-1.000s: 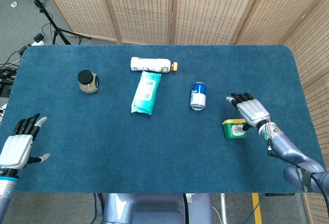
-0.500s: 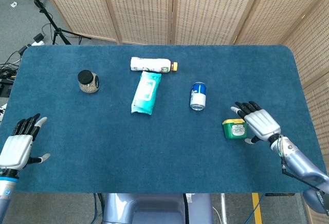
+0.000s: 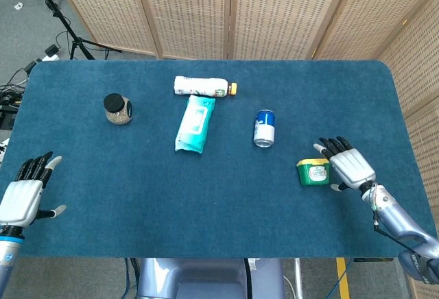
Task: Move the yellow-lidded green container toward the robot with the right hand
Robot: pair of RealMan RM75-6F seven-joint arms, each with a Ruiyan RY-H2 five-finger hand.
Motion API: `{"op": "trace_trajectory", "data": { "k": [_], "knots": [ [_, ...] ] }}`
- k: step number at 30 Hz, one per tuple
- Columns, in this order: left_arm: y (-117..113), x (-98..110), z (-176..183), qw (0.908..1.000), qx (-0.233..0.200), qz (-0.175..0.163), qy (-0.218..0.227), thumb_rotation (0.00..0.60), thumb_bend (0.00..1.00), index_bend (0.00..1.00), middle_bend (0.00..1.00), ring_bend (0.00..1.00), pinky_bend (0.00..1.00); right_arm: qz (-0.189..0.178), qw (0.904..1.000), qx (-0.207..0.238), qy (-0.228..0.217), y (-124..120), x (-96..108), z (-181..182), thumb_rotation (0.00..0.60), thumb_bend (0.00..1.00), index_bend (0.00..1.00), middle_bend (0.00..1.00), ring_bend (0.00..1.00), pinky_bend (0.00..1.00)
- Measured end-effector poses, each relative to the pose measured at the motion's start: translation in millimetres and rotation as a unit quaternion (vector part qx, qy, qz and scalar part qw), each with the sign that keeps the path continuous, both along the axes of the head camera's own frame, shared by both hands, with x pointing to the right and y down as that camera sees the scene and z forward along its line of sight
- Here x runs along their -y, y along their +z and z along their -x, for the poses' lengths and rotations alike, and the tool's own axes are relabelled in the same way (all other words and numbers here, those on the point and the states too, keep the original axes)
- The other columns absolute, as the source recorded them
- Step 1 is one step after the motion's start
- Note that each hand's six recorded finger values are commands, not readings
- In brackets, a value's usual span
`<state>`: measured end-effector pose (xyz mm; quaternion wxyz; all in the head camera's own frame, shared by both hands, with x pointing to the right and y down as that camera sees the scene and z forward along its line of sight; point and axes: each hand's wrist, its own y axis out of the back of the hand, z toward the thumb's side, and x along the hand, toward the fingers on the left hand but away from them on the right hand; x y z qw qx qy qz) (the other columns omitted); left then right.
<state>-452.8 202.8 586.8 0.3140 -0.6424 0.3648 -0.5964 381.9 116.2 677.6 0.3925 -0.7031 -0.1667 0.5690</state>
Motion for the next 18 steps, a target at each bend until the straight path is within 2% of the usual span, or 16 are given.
{"op": "trace_trajectory", "data": {
  "k": [5,8,12,14,18],
  "knots": [
    [1,0,0,1.0000,0.001,0.002,-0.001,0.600,0.00,0.00,0.00,0.00,0.00,0.013,0.9997,0.019,0.011,10,-4,2,0.600,0.16,0.10,0.09,0.00,0.00],
    [2,0,0,1.0000,0.002,0.002,0.000,0.600,0.00,0.00,0.00,0.00,0.00,0.020,0.9994,0.027,0.011,14,-7,5,0.600,0.17,0.17,0.16,0.02,0.00],
    [2,0,1,1.0000,0.002,0.003,-0.001,0.600,0.00,0.00,0.00,0.00,0.00,0.017,0.9993,0.033,0.009,18,-7,9,0.600,0.23,0.26,0.28,0.13,0.04],
    [2,0,1,1.0000,0.002,0.003,-0.002,0.600,0.00,0.00,0.00,0.00,0.00,0.012,0.9993,0.036,0.010,20,-5,10,0.600,0.30,0.31,0.34,0.19,0.09],
    [2,0,1,1.0000,0.002,0.004,-0.002,0.600,0.00,0.00,0.00,0.00,0.00,0.000,0.9990,0.041,0.014,23,-2,9,0.600,0.55,0.40,0.43,0.28,0.17]
  ]
}}
